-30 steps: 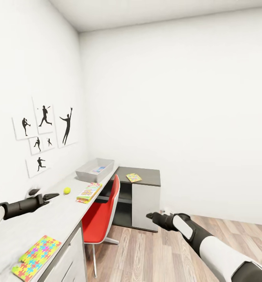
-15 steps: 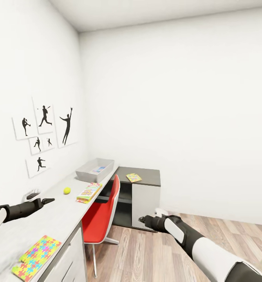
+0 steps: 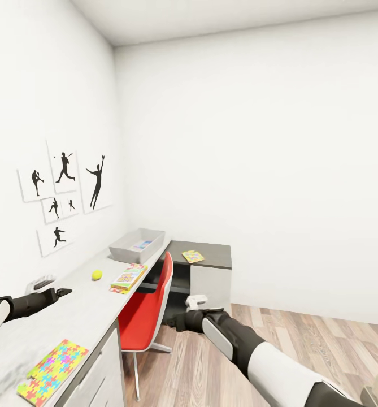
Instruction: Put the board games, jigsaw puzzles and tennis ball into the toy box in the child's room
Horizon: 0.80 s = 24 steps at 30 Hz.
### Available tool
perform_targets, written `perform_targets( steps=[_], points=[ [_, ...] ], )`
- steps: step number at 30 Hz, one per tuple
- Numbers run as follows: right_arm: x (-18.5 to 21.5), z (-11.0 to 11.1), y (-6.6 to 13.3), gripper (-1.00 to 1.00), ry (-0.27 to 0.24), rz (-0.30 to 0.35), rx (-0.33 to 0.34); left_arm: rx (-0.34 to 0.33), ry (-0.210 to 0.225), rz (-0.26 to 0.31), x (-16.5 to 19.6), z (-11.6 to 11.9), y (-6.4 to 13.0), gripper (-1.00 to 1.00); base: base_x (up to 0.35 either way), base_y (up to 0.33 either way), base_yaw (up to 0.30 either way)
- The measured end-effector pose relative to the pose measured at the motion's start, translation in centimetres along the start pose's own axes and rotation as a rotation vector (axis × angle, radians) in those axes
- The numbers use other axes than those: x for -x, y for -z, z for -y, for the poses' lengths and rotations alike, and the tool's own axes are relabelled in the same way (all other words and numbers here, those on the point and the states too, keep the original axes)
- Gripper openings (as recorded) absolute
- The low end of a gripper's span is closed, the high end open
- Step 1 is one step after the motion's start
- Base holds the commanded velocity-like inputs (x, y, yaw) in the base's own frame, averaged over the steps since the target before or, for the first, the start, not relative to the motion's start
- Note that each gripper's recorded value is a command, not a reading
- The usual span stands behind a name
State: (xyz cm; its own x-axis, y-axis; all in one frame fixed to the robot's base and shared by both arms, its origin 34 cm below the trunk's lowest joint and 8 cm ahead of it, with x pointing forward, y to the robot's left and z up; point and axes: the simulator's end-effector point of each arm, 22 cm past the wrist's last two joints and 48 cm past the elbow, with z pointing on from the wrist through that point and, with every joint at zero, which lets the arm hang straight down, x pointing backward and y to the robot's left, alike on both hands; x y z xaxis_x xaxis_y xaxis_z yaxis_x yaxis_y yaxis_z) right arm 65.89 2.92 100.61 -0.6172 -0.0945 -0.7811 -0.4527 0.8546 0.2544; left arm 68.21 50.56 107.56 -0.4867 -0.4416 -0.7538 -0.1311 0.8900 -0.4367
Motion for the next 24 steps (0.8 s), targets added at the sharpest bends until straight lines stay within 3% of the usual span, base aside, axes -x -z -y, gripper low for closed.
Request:
perform_targets(
  steps=[12,13,18,24],
  points=[
    [1.6,-1.6,0.4,1.00,0.032,0.032,0.025,0.004,-0.001,0.000,0.0,-0.1,0.0,1.00,0.000,0.000,0.000],
    [2.9,-3.0,0.7,1.00,0.049,0.062,0.050,0.006,-0.001,0.000,0.0,-0.1,0.0,1.00,0.000,0.000,0.000],
    [4.8,-4.7,1.6,1.00,0.068,0.097,0.086,0.006,0.000,-0.002,-0.1,-0.1,0.0,1.00,0.000,0.000,0.000],
    [5.3,-4.5,2.0,1.00,0.076,0.105,0.087,0.041,0.002,-0.012,-0.8,-0.1,-0.7,1.00,0.000,0.000,0.000]
  ],
)
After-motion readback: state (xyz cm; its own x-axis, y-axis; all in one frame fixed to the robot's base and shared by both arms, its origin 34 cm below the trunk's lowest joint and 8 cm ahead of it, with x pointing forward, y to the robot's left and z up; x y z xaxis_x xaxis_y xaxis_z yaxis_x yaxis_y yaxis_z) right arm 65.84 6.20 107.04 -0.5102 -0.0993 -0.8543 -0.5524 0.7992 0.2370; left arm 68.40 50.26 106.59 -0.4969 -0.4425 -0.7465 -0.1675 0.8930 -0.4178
